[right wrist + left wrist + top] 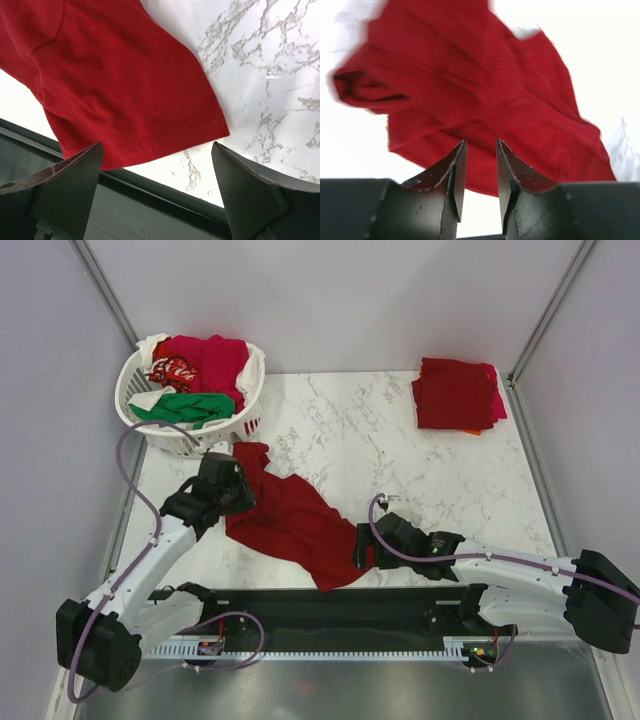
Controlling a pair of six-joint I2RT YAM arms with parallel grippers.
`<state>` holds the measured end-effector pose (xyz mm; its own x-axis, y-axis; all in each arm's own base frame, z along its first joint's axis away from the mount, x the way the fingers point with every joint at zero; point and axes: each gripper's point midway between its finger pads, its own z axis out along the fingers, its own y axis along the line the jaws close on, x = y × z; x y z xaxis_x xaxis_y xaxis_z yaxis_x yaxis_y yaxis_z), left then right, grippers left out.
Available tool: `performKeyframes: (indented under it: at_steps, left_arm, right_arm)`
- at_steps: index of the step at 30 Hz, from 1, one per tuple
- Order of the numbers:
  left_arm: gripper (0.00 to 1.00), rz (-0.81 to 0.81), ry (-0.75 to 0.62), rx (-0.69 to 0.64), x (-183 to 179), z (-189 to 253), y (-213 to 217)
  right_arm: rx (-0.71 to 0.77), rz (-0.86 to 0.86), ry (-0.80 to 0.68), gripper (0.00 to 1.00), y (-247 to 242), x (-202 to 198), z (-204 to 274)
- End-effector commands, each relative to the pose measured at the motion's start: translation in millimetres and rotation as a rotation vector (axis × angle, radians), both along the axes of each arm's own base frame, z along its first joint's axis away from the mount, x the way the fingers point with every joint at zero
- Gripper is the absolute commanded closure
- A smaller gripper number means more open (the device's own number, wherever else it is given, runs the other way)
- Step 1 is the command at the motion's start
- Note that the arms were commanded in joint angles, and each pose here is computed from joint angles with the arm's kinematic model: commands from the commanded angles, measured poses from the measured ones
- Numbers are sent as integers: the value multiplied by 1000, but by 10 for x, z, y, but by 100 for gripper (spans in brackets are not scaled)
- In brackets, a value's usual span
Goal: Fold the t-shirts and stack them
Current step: Flatten the tshirt out
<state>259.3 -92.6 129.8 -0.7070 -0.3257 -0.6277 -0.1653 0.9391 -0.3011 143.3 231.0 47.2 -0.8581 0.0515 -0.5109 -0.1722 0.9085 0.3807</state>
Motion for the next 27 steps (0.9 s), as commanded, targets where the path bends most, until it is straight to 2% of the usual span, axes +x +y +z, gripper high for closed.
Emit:
performKeyframes:
  at_steps: [1, 6, 14, 20, 27]
  left_arm:
    - [59, -135, -100, -17, 179, 232, -404]
    - [52, -226, -38, 69, 242, 23, -727]
    - [48, -180, 50, 261, 425, -442, -681]
    - [45, -136, 6, 353, 557, -372, -587]
    - [45, -173, 30, 394, 619, -452, -620]
  right_arm:
    - [42, 22, -15, 2, 85, 65, 25]
    - [39, 31, 5, 2, 47, 79, -54]
    - [27, 41, 15, 2, -91, 70, -141]
    - [20, 45, 23, 2, -149, 51, -208]
    - [20, 43, 32, 2, -143, 63, -247]
